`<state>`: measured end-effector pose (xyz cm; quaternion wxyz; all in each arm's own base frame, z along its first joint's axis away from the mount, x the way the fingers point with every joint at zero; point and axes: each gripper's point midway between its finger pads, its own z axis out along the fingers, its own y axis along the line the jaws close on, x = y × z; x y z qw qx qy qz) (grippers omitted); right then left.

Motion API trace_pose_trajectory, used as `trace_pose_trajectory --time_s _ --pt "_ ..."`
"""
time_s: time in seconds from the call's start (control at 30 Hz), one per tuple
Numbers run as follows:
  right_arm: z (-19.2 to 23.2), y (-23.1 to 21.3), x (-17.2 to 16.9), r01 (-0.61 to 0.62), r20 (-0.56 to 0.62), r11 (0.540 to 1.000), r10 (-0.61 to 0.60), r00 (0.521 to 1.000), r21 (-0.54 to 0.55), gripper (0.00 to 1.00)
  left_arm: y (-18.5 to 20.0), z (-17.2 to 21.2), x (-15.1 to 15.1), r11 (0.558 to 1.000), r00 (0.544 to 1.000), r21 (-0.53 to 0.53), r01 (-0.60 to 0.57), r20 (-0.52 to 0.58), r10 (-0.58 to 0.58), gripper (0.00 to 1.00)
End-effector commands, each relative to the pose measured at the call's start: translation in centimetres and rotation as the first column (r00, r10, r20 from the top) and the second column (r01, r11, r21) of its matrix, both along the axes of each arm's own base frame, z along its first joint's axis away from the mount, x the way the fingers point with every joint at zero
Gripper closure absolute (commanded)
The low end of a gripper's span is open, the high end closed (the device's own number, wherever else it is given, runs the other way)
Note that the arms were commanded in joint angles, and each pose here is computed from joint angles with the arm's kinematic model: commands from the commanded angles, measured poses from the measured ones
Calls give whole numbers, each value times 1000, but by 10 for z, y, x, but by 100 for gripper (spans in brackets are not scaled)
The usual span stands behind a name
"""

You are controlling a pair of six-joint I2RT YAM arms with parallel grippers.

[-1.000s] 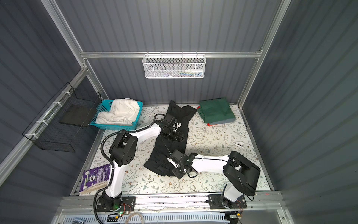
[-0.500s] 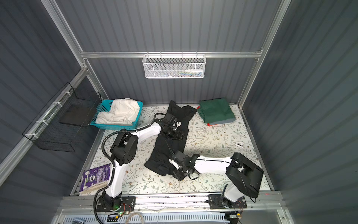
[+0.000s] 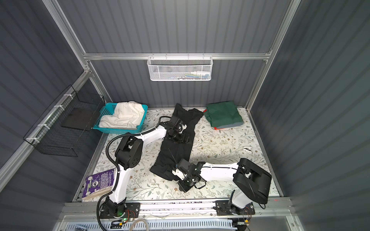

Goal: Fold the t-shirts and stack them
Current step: 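Move the left gripper to the shirt's near end beside the right gripper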

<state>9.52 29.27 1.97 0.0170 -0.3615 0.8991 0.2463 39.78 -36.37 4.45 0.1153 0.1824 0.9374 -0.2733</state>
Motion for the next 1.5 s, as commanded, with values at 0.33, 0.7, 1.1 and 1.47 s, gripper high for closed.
trace_pose_trajectory --time_s 0.33,0.7,1.1,1.47 --pt "30 -24 26 216 94 974 -222 971 69 54 30 -25 -4 993 998 99 -56 -35 60 15" --pt "42 -38 59 402 136 913 -407 903 67 42 44 59 12 988 977 52 -144 164 134 0" --pt "19 -31 56 406 73 914 -403 912 -22 42 142 110 -15 921 880 74 -383 331 340 0" --pt "12 -11 57 374 38 925 -372 927 -64 56 209 104 -74 877 858 152 -455 337 387 0"
